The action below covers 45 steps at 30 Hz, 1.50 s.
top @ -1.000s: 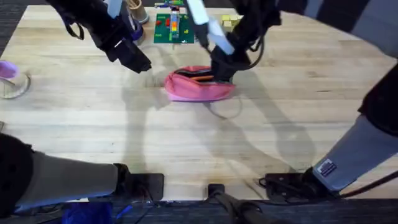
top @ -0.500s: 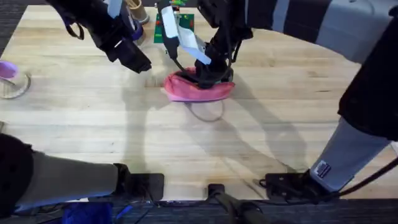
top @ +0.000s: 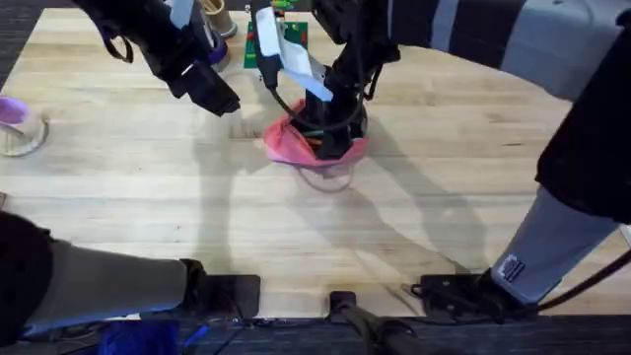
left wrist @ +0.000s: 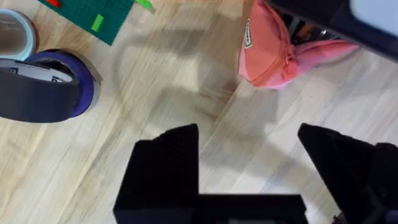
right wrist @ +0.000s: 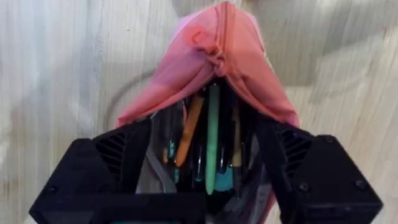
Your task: Unzip the bag, pick up the pens from the table one at a time and place them inside, then zip the bag closed.
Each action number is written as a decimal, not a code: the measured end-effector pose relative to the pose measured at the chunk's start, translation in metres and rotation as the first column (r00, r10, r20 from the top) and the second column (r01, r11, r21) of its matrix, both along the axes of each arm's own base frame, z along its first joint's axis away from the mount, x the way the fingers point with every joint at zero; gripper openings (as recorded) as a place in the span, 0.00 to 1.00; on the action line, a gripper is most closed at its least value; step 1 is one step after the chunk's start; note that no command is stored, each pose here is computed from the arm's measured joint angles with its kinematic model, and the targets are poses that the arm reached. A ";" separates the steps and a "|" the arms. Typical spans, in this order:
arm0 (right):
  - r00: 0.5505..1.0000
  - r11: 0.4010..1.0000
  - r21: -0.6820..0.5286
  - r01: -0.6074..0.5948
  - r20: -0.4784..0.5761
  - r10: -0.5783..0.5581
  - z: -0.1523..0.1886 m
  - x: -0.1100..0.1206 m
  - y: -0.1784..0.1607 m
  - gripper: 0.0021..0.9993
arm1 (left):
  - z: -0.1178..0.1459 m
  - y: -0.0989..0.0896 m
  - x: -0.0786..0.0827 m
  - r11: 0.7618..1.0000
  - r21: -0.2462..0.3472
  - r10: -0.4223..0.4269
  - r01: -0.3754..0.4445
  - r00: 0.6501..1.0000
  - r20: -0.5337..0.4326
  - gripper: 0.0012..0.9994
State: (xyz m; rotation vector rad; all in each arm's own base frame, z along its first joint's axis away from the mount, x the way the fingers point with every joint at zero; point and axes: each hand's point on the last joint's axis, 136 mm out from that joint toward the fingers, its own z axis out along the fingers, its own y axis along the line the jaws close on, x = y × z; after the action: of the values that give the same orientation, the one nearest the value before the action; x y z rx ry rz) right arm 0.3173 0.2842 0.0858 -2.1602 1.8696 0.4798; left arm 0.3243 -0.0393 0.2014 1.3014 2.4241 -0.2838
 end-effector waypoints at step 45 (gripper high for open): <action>0.966 0.962 0.109 0.252 0.024 -0.256 0.086 -0.007 -0.004 1.00 | 0.031 0.005 -0.049 0.996 0.013 -0.088 0.087 0.996 0.030 1.00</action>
State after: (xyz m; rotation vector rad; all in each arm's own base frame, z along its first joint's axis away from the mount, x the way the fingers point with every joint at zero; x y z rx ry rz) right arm 0.3103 0.2806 0.1720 -1.8167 2.0149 0.4675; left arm 0.2752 -0.0343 0.2325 1.4091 2.3509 -0.2716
